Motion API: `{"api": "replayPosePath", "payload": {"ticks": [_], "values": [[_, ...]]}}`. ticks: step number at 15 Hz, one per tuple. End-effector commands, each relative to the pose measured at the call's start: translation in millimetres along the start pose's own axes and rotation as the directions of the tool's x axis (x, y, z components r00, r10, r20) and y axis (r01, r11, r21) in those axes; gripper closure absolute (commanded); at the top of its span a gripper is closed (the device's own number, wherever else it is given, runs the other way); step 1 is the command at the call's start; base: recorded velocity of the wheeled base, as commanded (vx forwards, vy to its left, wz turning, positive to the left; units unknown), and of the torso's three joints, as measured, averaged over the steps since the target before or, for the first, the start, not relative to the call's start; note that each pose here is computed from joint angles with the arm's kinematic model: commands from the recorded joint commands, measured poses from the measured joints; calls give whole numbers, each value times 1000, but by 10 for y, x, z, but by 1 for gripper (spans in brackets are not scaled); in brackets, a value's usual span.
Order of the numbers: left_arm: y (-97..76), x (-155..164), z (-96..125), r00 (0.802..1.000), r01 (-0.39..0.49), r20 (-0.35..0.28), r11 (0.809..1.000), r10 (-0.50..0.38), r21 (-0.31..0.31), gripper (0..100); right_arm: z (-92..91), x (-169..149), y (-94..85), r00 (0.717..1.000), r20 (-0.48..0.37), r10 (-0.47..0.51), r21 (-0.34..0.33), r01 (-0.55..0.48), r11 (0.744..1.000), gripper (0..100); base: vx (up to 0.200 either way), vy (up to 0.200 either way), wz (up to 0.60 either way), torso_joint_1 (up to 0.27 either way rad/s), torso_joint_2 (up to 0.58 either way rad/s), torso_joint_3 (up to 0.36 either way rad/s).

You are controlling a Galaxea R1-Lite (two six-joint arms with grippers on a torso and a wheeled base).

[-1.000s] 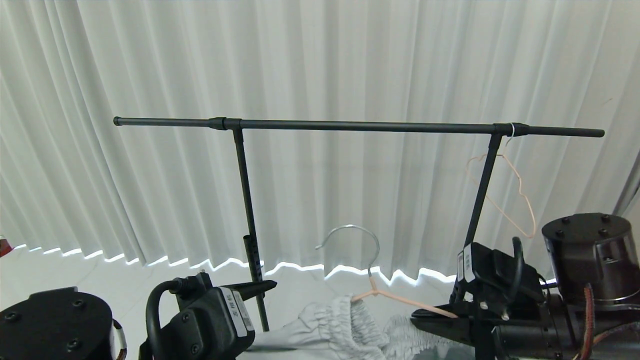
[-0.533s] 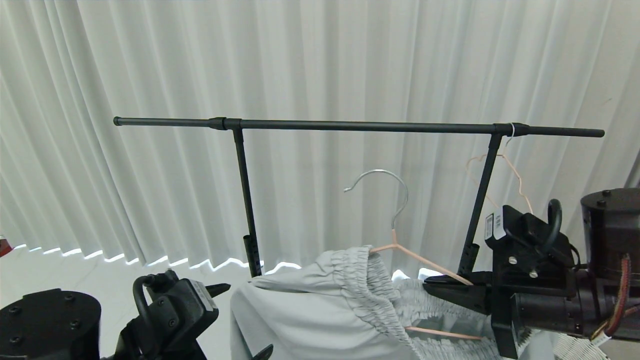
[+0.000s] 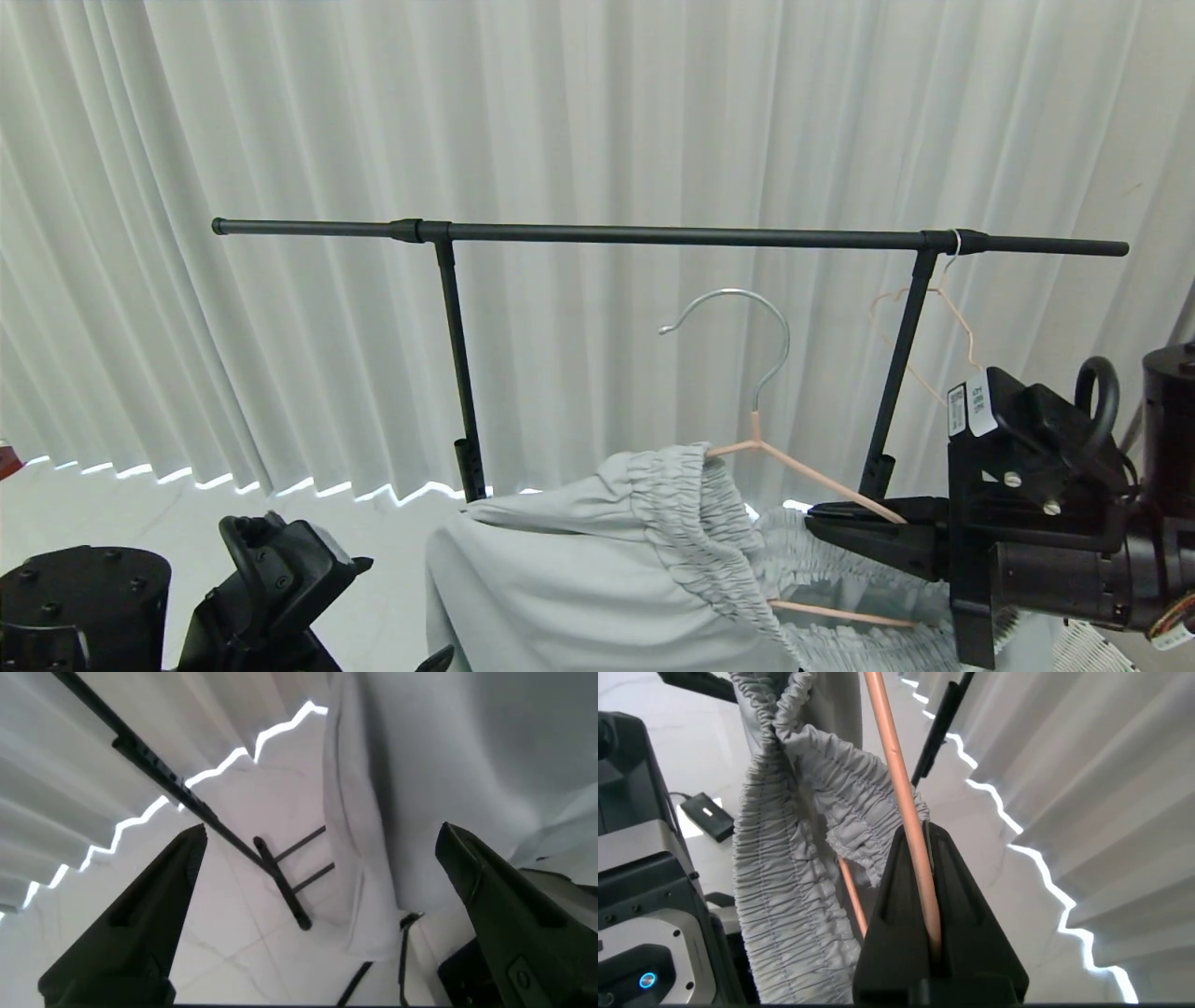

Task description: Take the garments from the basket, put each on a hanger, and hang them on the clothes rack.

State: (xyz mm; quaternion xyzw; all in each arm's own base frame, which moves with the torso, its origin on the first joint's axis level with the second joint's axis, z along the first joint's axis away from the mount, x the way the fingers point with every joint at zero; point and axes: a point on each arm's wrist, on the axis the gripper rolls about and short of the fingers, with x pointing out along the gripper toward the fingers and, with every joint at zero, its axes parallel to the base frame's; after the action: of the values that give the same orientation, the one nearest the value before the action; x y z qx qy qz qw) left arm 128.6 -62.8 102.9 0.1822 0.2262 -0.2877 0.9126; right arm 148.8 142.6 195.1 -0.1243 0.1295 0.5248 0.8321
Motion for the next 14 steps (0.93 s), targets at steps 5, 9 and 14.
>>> {"api": "replayPosePath", "payload": {"ticks": [5, 9, 14], "values": [[27, 91, -14, 999, 33, -33, 999, -33, -15, 100, 27, -16, 68, 1000, 15, 27, -15, -27, 1000, 100, 0, 0, 0, 0, 0, 0], [26, 81, -146, 996, 20, -90, 999, -23, -39, 100, -45, -29, 64, 1000, -9, 6, -4, -6, 1000, 100, 0, 0, 0, 0, 0, 0], [113, 63, -308, 977, -107, -190, 992, 92, -68, 100, -33, -94, -16, 997, -2, -76, 32, 76, 997, 100, 0, 0, 0, 0, 0, 0]]}}
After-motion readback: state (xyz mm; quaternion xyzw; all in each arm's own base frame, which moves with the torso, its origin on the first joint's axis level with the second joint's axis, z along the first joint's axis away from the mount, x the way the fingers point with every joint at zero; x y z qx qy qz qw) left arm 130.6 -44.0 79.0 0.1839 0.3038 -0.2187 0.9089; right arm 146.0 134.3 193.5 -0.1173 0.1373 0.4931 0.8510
